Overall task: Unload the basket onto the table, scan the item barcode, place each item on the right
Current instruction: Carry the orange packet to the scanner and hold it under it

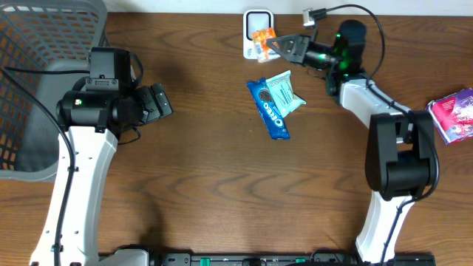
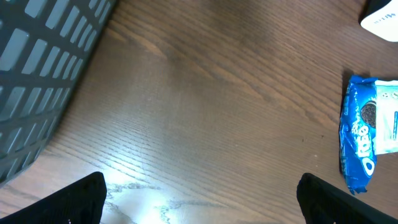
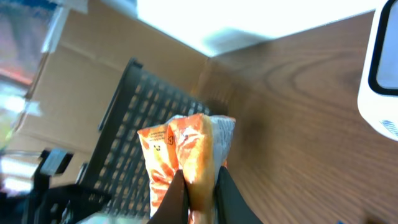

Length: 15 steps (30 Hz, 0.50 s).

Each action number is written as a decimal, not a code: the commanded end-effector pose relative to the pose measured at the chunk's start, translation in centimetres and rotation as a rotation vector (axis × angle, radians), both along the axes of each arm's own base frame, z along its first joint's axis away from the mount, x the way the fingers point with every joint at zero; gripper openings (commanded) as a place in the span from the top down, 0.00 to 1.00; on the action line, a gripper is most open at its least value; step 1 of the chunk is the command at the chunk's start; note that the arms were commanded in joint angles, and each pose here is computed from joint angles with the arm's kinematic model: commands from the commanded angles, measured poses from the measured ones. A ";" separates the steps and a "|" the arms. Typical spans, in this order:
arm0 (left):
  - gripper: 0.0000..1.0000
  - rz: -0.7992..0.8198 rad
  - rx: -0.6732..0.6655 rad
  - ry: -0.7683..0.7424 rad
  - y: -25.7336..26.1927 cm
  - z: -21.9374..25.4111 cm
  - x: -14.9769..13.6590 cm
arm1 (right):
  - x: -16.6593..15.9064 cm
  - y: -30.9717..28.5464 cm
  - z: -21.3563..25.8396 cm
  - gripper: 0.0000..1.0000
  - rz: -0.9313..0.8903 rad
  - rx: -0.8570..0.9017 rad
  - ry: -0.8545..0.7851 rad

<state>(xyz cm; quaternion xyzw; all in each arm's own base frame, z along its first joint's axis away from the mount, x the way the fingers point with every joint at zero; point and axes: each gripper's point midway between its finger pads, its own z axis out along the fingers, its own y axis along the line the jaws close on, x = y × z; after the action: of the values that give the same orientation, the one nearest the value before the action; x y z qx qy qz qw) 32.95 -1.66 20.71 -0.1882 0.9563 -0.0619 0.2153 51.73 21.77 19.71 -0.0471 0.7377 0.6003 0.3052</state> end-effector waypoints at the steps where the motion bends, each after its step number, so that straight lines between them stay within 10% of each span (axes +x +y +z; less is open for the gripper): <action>1: 0.02 0.009 0.010 -0.001 0.3 0.1 0.1 | 1.5 -0.4 2.1 0.98 -0.155 -0.092 -0.114; 15: 0.02 0.009 0.010 -0.001 0.3 0.1 0.1 | 2.8 -2.2 3.1 0.99 -0.799 -1.233 -0.497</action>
<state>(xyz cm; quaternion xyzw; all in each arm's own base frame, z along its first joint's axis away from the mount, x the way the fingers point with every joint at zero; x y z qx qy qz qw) 32.95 -1.65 20.71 -0.1882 0.9562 -0.0617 0.2153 53.63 23.21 17.77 -0.0562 0.8566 0.1241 0.4977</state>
